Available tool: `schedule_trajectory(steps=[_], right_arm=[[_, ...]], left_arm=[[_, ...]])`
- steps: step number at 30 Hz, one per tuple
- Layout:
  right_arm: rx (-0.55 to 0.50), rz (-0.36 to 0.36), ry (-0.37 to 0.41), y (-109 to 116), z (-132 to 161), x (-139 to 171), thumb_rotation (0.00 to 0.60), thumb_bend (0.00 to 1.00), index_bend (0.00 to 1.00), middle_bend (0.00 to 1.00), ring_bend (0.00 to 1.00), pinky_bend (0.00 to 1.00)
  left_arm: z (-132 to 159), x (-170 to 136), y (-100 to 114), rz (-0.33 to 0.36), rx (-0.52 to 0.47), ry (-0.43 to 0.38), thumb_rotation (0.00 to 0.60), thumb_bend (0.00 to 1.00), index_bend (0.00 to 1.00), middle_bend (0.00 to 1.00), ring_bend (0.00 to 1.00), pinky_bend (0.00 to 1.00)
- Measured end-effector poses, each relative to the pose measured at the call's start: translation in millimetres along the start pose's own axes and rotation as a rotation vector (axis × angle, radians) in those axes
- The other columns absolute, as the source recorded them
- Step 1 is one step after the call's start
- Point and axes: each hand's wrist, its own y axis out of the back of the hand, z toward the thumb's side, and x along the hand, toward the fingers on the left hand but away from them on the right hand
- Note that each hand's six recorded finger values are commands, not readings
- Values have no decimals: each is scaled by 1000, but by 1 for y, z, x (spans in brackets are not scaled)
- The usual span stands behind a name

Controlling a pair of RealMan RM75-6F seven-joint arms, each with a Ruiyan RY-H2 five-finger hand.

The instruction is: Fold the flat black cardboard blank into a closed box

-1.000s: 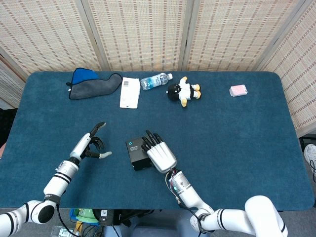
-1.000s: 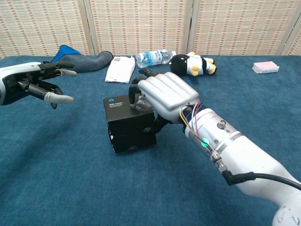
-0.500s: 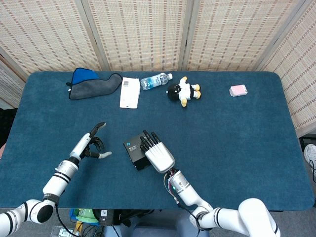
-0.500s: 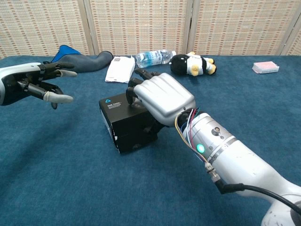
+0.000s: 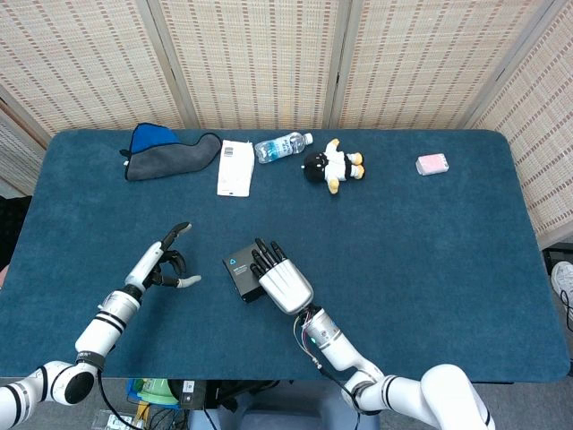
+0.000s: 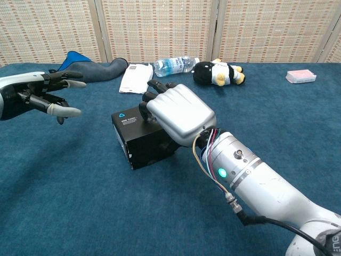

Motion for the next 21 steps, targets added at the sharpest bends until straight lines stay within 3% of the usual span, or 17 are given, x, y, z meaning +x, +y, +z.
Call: schedule_trajectory(steps=[14, 19, 21], right_arm=[[-18, -16, -3, 0, 1, -1, 600, 212, 434, 250, 123, 229], [-87, -7, -22, 7, -2, 1, 600, 198, 160, 171, 117, 230], [-126, 0, -32, 12, -4, 2, 600, 196, 114, 151, 107, 230]], left_arm=[[0, 0, 2, -3, 13, -5, 600, 140, 0, 0, 547, 544], [1, -1, 8, 15, 55, -15, 600, 140, 0, 0, 533, 544], [0, -2, 11, 25, 68, -15, 600, 140, 0, 0, 523, 544]])
